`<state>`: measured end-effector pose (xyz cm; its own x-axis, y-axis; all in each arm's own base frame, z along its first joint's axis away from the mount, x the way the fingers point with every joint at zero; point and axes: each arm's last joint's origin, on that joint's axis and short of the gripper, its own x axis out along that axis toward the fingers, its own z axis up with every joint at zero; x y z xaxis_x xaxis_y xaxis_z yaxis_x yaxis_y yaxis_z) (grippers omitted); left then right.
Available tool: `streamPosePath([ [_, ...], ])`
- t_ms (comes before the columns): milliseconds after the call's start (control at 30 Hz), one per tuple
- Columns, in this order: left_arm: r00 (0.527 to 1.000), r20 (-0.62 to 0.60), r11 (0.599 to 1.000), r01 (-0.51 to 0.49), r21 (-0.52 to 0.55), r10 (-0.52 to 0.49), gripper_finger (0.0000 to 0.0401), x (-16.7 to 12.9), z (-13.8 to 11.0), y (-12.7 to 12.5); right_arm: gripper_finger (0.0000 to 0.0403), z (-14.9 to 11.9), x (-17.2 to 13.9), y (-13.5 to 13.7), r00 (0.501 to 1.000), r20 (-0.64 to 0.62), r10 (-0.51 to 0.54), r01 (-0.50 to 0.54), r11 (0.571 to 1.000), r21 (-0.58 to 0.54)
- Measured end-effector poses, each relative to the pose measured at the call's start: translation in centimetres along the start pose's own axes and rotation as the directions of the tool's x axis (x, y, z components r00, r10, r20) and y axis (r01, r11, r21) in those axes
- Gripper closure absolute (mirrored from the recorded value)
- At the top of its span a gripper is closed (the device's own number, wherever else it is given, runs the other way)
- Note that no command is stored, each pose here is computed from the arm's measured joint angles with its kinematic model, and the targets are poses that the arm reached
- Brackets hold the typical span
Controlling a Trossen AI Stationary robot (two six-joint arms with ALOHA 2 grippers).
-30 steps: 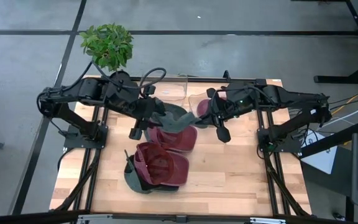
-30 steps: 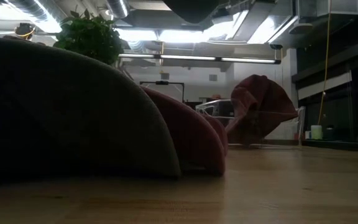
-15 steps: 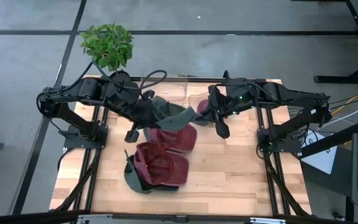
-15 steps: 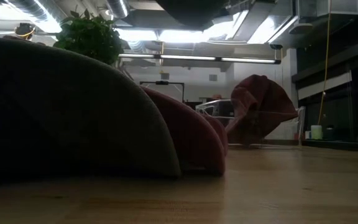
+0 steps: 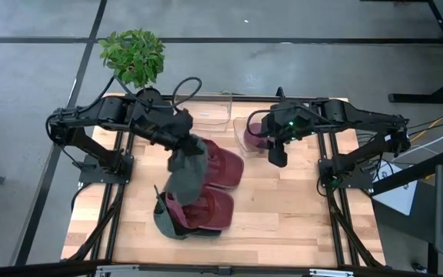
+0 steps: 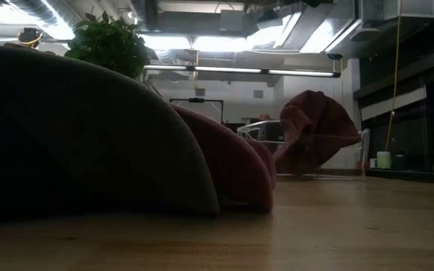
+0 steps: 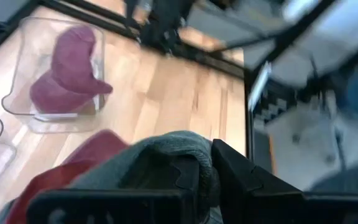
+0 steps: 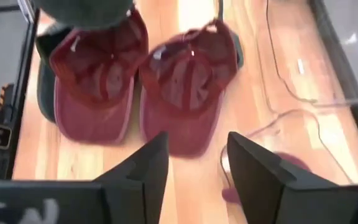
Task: Pick & Place hat
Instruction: Put the middle black cap into the left transparent bin
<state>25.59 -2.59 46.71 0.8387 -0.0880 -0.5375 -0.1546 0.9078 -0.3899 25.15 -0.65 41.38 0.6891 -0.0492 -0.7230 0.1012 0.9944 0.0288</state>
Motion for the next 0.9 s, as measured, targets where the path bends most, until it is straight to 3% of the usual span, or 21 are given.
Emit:
streamPosePath([
  [167,0.985,0.1,0.971,-0.119,-0.206,0.142,0.0378,0.9,0.5,1.2,0.0229,-0.3,0.0,0.0,1.0,-0.027,-0.002,0.003,0.999,0.045],
  [333,0.926,0.274,0.92,-0.15,-0.363,0.259,0.0377,2.3,1.8,3.0,0.0233,-0.4,0.0,0.0,0.999,-0.045,-0.004,0.006,0.999,0.048],
  [567,0.744,0.418,0.816,-0.289,-0.5,0.52,0.0378,3.5,2.6,6.4,0.0241,-0.4,0.0,-0.1,0.998,-0.043,-0.039,0.041,0.998,0.049],
  [667,0.66,0.473,0.772,-0.271,-0.575,0.583,0.0378,3.7,3.1,7.8,0.0241,-0.4,0.0,-0.2,0.996,-0.04,-0.077,0.079,0.996,0.048],
  [900,0.521,0.486,0.663,-0.227,-0.714,0.702,0.0378,4.9,2.6,10.6,0.0241,-0.4,0.0,-0.4,0.992,-0.036,-0.118,0.12,0.992,0.047],
])
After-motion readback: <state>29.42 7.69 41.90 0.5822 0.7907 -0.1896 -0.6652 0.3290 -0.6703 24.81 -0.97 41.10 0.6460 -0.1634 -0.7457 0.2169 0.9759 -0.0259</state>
